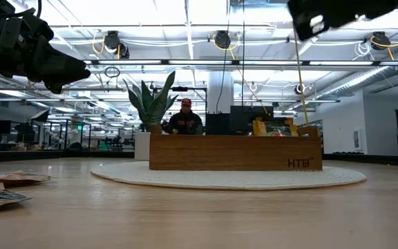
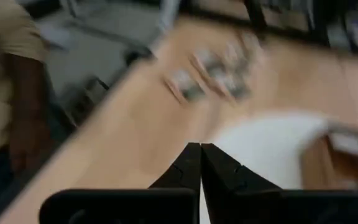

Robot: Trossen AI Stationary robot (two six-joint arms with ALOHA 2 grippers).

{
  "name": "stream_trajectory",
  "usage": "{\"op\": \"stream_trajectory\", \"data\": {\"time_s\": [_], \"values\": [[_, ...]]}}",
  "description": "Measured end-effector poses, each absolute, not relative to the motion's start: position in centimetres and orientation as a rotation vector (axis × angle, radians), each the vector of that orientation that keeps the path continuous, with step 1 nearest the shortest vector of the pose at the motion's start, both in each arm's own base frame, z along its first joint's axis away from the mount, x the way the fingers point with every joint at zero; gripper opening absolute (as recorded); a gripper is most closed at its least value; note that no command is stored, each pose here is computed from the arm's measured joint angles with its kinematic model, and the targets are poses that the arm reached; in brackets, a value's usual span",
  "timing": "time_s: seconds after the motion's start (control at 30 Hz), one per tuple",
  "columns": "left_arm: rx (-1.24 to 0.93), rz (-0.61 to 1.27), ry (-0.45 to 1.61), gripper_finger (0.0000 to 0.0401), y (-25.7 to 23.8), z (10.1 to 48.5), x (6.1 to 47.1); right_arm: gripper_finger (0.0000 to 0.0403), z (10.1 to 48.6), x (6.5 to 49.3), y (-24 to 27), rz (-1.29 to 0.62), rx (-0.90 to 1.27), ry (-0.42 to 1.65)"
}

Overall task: Pick & Place Tea
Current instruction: Put the red tea bag into the middle section of the wooden organizer

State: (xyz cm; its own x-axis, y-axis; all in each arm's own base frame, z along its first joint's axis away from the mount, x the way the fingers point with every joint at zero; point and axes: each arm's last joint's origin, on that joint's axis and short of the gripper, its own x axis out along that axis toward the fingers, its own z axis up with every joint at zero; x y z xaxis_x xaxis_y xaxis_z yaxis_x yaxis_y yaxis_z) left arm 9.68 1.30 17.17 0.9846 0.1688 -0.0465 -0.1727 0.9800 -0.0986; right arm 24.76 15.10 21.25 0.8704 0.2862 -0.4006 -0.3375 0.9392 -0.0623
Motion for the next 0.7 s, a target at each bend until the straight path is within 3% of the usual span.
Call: {"op": "stream_trajectory", "data": {"time_s": [0.23, 0.7], "values": [[-0.103, 0.172, 0.038, 0.0157, 1.3, 17.2, 9.7, 0.0000, 19.6, 22.1, 15.8, 0.419, -0.185, 0.122], [-0.103, 0.172, 0.038, 0.0157, 1.3, 17.2, 9.7, 0.0000, 17.4, 19.3, 13.8, 0.440, -0.057, -0.020]]}}
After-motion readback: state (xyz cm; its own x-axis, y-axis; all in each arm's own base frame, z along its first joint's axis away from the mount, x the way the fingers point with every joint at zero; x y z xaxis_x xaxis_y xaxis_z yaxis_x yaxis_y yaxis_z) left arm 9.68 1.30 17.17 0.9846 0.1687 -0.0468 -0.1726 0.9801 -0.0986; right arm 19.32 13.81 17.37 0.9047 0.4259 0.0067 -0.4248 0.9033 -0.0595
